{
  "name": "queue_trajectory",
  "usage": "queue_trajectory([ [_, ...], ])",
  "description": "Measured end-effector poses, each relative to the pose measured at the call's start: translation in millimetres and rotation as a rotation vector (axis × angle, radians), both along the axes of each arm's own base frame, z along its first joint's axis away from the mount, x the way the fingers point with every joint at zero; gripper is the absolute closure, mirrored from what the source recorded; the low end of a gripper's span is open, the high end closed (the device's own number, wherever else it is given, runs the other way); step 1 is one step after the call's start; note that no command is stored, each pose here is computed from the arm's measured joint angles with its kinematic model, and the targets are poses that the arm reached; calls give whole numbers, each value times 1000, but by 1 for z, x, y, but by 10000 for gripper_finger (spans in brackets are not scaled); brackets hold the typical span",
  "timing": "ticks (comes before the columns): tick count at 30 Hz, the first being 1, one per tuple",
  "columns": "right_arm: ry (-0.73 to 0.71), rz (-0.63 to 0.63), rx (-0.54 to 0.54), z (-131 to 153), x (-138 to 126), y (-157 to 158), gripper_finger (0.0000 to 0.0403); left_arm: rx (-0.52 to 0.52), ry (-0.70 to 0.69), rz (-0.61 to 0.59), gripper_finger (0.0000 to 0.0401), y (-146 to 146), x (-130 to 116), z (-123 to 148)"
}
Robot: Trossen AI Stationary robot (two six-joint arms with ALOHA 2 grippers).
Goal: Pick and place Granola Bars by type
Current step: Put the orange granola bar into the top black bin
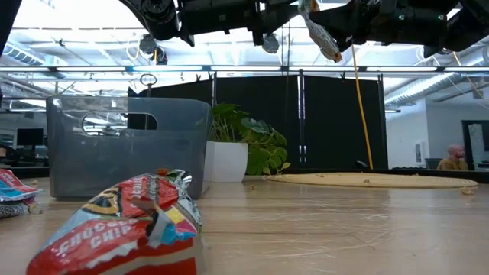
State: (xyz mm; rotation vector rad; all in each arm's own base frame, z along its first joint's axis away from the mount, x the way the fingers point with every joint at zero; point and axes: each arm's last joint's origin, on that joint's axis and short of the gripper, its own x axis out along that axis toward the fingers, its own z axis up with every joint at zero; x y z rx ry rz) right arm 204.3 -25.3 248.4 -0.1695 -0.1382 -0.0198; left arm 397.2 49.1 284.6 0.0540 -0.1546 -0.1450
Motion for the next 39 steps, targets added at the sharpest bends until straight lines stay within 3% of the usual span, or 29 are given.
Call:
queue_trajectory([
  [7, -10, 0, -1, 1, 0, 0, 401, 0, 0, -3, 190, 0, 3, -3],
  [13, -9, 0, 2, 1, 0, 0, 401, -25, 30, -45, 195, 2, 26, -14],
  [24, -3, 0, 6, 0, 0, 0, 401, -4, 33, -50, 300, 4, 27, -10],
  [39, 7, 1, 9, 0, 0, 0, 401, 37, 23, -46, 266, 3, 24, -4],
])
